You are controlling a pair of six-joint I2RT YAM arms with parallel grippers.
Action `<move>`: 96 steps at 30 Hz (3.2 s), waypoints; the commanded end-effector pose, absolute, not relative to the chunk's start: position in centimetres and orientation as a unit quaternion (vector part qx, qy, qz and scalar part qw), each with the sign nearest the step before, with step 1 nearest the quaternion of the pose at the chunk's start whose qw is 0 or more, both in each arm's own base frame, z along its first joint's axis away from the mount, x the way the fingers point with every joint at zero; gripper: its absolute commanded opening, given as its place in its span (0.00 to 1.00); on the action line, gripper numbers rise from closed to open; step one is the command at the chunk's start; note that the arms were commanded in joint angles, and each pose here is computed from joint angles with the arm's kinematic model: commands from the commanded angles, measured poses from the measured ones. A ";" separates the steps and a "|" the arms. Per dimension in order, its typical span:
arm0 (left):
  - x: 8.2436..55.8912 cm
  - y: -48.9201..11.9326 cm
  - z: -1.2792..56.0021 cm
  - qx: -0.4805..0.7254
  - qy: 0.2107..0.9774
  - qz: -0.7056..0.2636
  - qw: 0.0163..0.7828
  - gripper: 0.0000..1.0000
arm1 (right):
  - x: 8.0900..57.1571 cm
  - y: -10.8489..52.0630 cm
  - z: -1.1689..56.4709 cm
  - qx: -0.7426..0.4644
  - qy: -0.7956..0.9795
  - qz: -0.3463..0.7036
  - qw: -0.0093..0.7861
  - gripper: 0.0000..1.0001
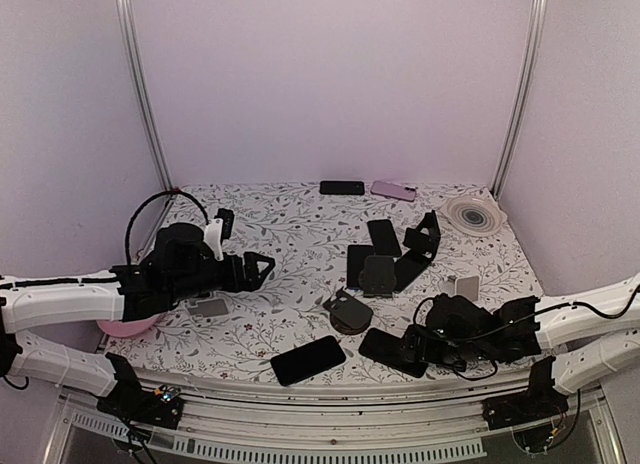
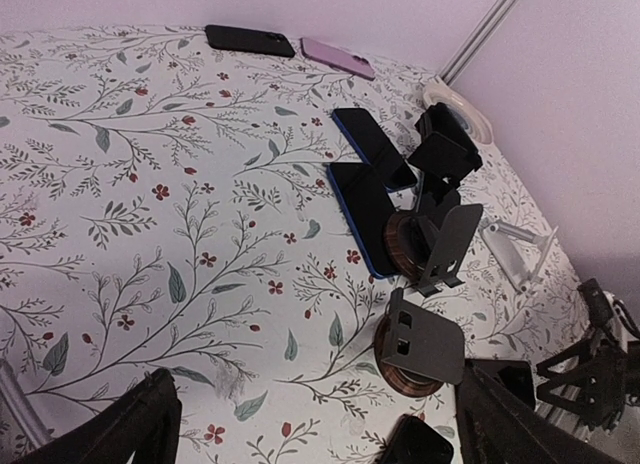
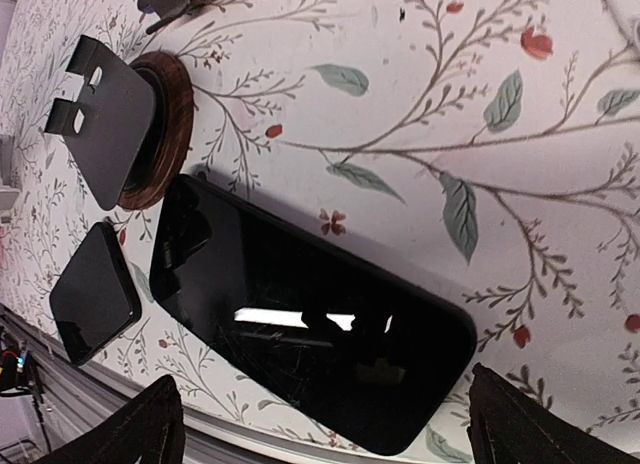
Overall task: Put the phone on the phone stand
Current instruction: Move the phone to the corner of the board, then pick up the phone at the center of the board.
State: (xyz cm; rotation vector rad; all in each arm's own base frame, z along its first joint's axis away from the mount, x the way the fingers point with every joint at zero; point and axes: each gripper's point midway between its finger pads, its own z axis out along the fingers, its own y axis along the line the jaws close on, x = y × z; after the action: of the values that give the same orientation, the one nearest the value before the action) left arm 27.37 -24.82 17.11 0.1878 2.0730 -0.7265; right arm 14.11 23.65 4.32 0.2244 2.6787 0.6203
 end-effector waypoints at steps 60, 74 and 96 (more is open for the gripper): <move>27.1 -25.2 18.9 0.088 0.831 -0.298 0.462 0.97 | 20.3 23.8 -1.0 -0.195 0.966 0.014 0.169 0.93; 26.9 -25.2 18.9 0.086 0.829 -0.303 0.462 0.97 | 20.2 24.7 -2.5 -0.208 0.966 0.045 0.148 0.86; 26.8 -24.6 19.0 0.082 0.830 -0.296 0.466 0.97 | 22.9 24.1 2.1 -0.171 0.957 0.027 0.235 0.51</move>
State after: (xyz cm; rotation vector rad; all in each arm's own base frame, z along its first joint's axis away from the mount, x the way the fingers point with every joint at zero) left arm 27.37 -24.64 19.21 0.1935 2.0320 -0.7298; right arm 23.21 25.54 1.46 -0.4999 2.6234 0.1220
